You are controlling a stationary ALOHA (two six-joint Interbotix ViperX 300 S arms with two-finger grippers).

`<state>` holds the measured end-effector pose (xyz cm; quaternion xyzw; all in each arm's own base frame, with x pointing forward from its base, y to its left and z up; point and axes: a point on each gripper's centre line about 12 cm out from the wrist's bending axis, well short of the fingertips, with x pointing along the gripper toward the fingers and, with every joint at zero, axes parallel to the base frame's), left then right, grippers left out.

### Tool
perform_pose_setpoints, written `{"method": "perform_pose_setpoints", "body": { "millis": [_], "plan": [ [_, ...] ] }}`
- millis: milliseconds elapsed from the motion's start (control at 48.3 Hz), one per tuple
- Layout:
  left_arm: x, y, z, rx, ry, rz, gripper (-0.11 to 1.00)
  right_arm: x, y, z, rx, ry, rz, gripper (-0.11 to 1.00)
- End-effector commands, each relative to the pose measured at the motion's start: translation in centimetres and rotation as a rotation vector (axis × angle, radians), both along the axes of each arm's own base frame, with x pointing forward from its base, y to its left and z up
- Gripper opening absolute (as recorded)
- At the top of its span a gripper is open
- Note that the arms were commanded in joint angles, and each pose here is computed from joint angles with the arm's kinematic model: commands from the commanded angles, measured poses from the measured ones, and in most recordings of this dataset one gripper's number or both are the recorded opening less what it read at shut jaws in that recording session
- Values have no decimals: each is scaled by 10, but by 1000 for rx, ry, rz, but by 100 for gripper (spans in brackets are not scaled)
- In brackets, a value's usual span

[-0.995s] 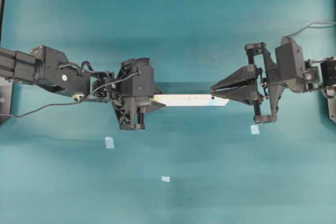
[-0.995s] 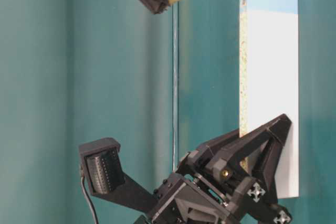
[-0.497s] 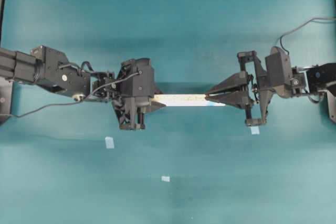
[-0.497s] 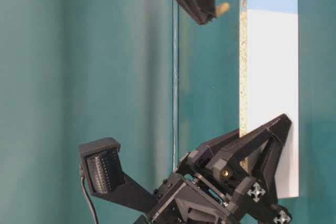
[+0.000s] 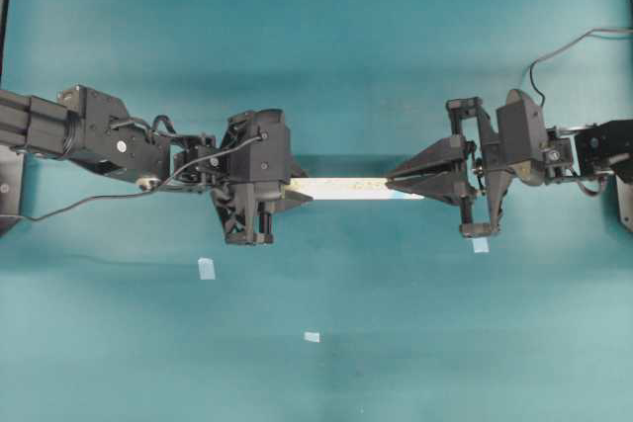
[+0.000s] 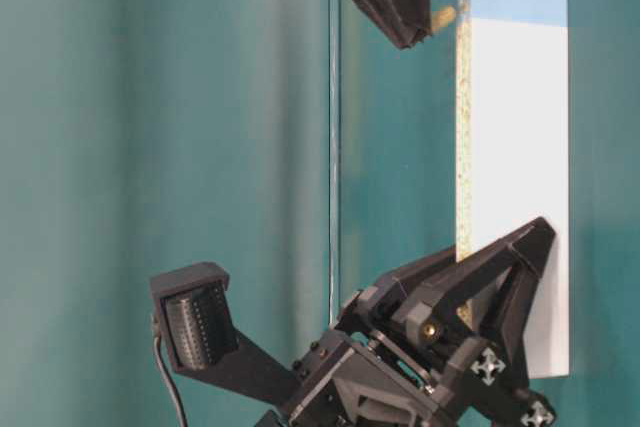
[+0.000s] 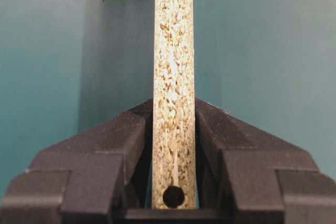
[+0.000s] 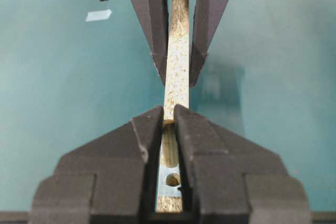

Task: Insert the rod into the hole on the wooden board.
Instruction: 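Align the held rod over the hole near the board's right end, then press the rod down into the hole with the right gripper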

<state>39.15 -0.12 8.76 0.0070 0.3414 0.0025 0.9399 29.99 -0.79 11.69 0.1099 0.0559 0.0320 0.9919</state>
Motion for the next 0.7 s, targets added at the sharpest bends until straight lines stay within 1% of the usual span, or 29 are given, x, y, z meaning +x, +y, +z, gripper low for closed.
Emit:
{"method": "perform_pose_setpoints", "body": {
  "millis": [0, 684],
  "plan": [
    [2, -1, 8, 1, -25, -3, 32, 1, -2, 4, -2, -22, -7, 11],
    [2, -1, 8, 0, -26, -2, 32, -5, -3, -5, -5, 18, -23, 11]
  ]
}}
